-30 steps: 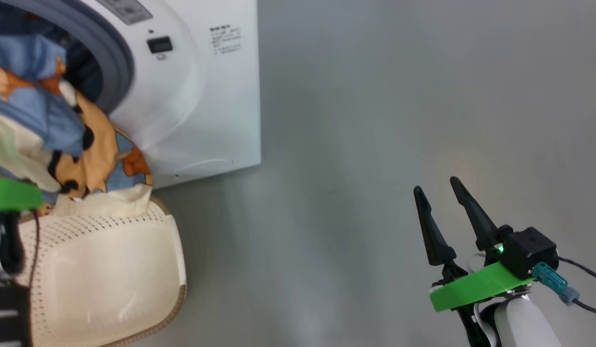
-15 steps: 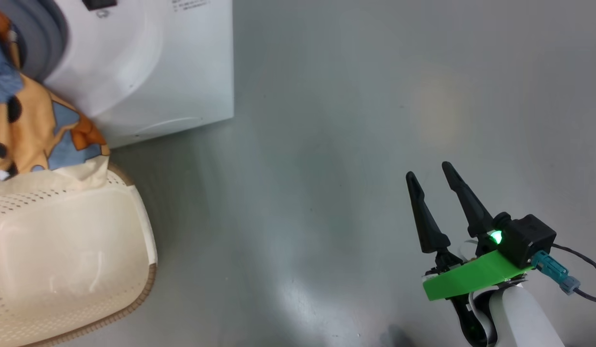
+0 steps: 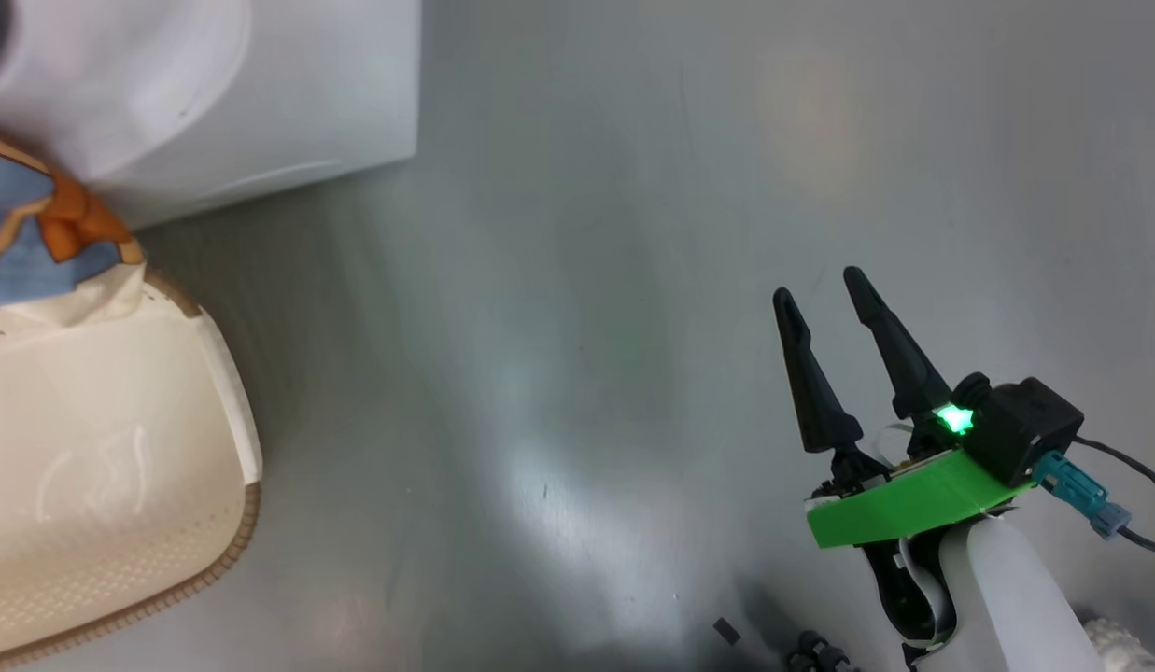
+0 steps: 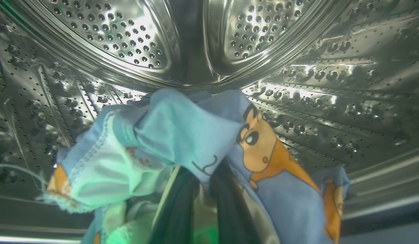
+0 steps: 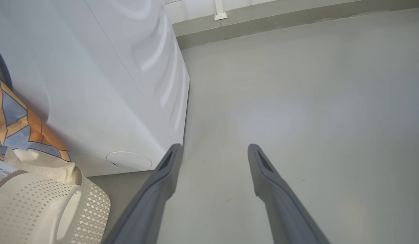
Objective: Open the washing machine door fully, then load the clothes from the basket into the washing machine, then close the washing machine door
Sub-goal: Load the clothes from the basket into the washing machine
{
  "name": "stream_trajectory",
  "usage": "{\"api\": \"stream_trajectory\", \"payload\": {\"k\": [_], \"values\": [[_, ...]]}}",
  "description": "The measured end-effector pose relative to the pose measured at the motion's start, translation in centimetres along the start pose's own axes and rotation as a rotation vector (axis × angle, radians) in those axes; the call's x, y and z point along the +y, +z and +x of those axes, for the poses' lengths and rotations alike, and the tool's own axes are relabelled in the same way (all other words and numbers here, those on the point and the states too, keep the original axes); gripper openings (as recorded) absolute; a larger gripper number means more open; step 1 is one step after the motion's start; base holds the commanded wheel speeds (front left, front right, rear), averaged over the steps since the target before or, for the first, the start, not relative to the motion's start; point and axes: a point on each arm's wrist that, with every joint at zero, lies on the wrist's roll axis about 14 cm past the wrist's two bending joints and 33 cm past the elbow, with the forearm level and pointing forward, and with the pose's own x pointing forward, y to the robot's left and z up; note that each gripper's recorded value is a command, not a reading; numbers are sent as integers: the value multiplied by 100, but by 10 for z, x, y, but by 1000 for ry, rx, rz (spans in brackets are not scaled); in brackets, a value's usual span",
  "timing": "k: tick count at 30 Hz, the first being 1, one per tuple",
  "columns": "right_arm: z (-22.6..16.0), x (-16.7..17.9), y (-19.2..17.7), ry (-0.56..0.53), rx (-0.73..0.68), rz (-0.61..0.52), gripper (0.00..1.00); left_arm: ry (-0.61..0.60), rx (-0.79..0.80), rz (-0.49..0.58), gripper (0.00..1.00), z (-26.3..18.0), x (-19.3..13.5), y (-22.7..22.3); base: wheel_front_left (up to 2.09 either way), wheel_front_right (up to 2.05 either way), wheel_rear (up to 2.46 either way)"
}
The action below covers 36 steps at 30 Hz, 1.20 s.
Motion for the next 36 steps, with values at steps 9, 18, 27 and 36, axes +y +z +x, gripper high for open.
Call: {"api": "stream_trajectory", "payload": {"k": [9,18,27,36], "values": [[7,-4,-22,-8,51,8,100,-25,-106,53,0,17,3,-5,0,0,0],[8,-5,-30,-10,69,9,100,-74,-374,161,0,21,-13,67,0,0,0],[8,-3,-26,-5,58,10,100,-64,-386,144,91,11,-14,64,0,0,0],[13,1,-18,6,32,10,100,-63,-351,94,100,-5,-19,51,0,0,0]]}}
